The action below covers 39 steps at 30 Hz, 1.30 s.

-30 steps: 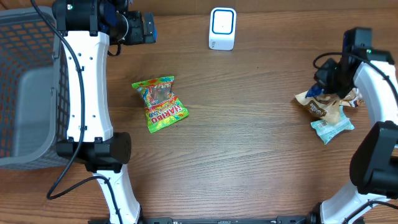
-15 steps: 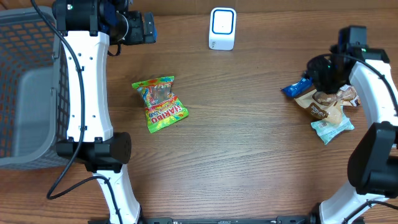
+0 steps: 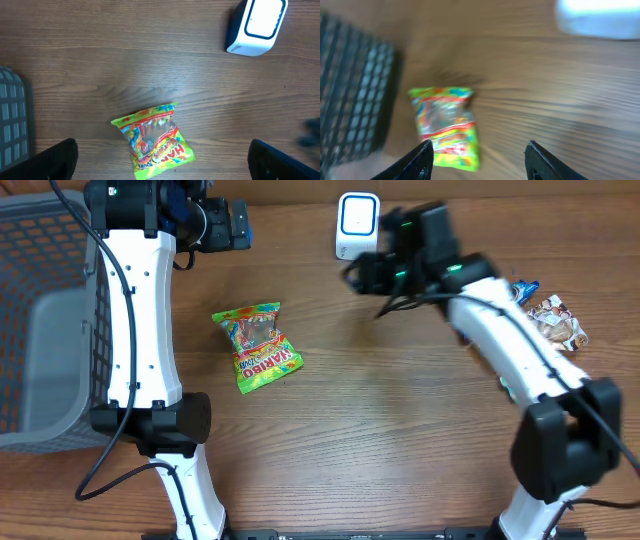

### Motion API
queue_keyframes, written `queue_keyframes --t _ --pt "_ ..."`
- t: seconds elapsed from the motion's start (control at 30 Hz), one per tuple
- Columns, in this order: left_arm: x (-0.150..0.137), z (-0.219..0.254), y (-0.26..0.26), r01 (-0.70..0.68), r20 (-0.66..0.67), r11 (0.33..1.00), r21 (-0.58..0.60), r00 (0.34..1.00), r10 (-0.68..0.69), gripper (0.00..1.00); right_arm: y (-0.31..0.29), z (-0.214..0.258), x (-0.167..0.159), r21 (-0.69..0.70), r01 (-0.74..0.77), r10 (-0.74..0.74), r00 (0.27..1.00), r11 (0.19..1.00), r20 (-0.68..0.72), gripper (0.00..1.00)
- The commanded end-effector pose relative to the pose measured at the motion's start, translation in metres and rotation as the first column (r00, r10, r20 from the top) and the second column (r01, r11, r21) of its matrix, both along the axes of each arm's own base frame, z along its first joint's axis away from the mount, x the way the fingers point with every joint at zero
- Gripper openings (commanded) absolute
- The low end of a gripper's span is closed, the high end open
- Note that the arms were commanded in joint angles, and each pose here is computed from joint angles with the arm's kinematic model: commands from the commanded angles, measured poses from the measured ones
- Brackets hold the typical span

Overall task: Scan the item barcode
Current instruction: 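Release the Oreo pack on the pile and reach right gripper to Haribo bag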

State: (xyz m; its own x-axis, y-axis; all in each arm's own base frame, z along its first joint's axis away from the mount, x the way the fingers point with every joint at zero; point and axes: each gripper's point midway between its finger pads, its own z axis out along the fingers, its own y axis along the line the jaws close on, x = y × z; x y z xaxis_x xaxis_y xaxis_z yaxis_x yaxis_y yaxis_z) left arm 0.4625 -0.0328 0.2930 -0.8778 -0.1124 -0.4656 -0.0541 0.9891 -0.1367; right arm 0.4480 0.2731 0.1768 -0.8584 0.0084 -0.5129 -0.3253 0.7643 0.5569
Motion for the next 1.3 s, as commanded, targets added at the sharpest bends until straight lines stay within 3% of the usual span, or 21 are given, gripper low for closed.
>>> queue_keyframes --t 0.0,0.23,0.43,0.8,1.03,1.1,1.17,1.27 --pt "0.002 -0.003 0.002 -0.007 -0.003 1.000 0.002 1.000 0.007 1.00 0.048 -0.036 -0.015 0.004 -0.081 0.081 0.995 0.997 -0.060 0.60" --pt "0.002 -0.002 0.002 -0.008 -0.003 1.000 0.002 1.000 0.008 1.00 0.108 -0.104 -0.054 -0.025 -0.196 0.190 0.969 0.980 -0.155 0.63" --pt "0.003 -0.003 0.002 -0.007 -0.003 1.000 0.002 1.000 0.007 1.00 0.120 -0.130 -0.067 -0.065 -0.217 0.202 0.963 0.974 -0.180 0.63" --pt "0.002 -0.003 0.002 -0.007 -0.003 1.000 0.002 1.000 0.007 1.00 0.115 -0.161 -0.080 -0.090 -0.097 0.059 0.934 0.991 -0.354 0.64" --pt "0.002 -0.003 0.002 -0.007 -0.003 1.000 0.002 1.000 0.007 1.00 0.117 -0.180 -0.083 -0.101 -0.085 0.040 0.924 0.991 -0.380 0.62" --pt "0.002 -0.003 0.002 -0.007 -0.003 1.000 0.002 1.000 0.007 1.00 0.117 -0.180 -0.083 -0.101 -0.085 0.041 0.924 0.991 -0.380 0.47" --pt "0.002 -0.002 0.002 -0.007 -0.003 1.000 0.002 1.000 0.007 1.00 0.118 -0.179 -0.084 -0.095 -0.090 0.047 0.922 0.991 -0.383 0.04" --pt "0.002 -0.003 0.002 -0.007 -0.003 1.000 0.002 1.000 0.007 1.00 0.120 -0.176 -0.087 -0.073 -0.104 0.067 0.915 0.992 -0.397 0.04"
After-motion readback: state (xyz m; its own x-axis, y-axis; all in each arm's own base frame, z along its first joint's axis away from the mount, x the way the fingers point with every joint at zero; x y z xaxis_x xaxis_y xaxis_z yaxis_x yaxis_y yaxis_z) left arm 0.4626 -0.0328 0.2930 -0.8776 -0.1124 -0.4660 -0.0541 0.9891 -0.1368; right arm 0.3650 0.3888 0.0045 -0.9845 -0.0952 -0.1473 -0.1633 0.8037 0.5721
